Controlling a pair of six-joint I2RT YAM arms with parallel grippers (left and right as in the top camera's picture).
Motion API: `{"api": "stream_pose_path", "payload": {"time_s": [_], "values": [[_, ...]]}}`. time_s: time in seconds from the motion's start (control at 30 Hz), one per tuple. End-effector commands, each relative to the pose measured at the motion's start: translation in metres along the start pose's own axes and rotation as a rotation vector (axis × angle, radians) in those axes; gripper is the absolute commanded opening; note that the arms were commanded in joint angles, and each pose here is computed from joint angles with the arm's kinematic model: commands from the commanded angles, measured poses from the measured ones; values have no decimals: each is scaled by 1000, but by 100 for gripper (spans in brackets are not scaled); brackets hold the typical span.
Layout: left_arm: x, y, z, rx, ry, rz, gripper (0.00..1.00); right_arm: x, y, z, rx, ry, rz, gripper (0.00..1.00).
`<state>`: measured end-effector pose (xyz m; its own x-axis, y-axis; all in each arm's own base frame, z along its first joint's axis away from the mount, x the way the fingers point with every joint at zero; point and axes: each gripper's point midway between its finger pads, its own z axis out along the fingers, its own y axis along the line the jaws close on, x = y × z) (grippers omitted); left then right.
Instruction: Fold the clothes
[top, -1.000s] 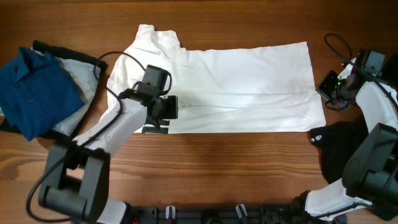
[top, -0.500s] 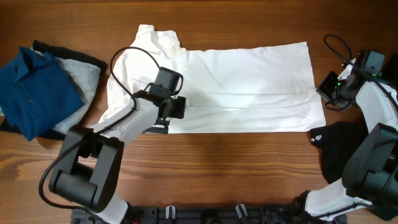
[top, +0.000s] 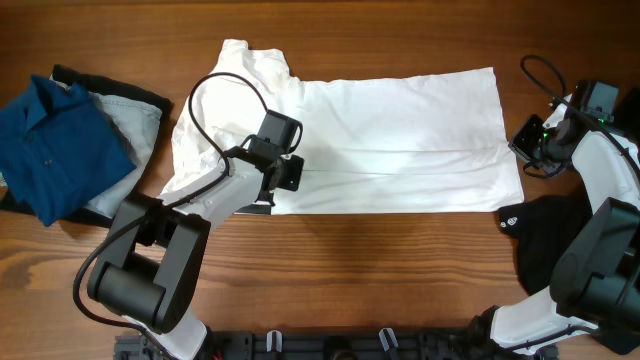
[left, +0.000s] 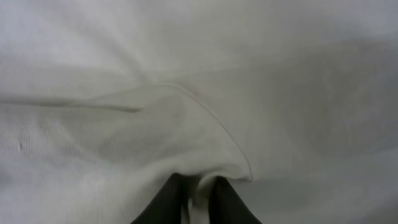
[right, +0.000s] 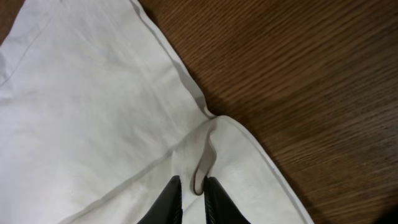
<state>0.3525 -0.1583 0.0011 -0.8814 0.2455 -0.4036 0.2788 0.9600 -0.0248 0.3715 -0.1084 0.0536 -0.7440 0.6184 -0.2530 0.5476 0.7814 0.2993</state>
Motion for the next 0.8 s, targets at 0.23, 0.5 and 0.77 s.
{"api": "stream_pose_path", "payload": {"time_s": [0.23, 0.5, 0.77], "values": [[-38, 10, -19, -6, -96, -35, 6, -14, 0, -10, 28, -60, -30, 13], [-81, 47, -29, 4, -270, -357, 12, -53, 14, -14, -29, -215, -21, 12], [-44, 9, -23, 176, -78, -355, 30, -9, -28, -9, 176, -53, 11, 27]]}}
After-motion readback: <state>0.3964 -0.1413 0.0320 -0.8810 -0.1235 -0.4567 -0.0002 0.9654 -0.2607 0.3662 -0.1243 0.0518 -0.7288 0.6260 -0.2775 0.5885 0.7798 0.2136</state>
